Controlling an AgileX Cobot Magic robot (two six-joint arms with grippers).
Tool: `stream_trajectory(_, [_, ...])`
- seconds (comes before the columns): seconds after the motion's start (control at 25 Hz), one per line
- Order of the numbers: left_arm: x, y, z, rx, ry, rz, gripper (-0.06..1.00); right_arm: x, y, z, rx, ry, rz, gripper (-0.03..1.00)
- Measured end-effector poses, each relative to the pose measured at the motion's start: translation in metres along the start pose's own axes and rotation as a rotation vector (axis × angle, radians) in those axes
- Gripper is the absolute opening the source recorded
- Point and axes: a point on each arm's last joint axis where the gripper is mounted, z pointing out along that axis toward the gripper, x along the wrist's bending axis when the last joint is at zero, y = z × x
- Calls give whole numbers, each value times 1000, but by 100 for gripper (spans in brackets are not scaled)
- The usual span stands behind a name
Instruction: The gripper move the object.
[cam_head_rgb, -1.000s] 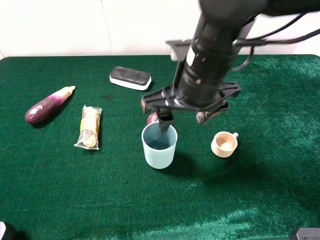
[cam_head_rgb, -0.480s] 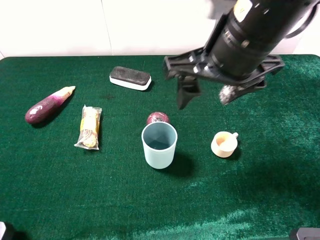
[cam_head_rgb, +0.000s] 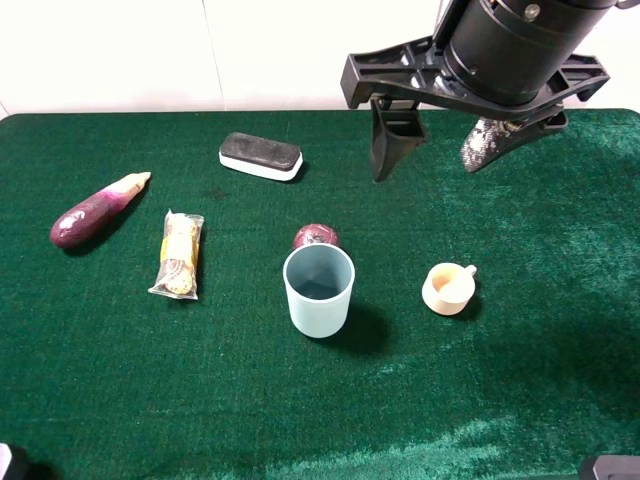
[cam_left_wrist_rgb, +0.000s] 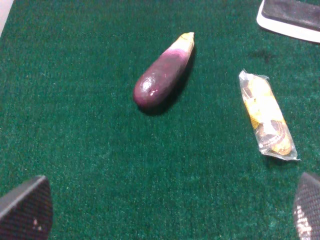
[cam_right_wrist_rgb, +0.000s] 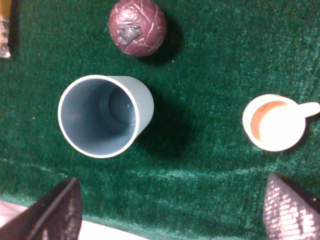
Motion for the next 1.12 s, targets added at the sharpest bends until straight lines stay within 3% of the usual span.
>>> stream_trajectory(0.44, [0,0,0,0,0,0,98,2,5,11,6,-8,-32,56])
stream_trajectory(1.12, [0,0,0,0,0,0,98,11,12,89,183,-23,-80,65])
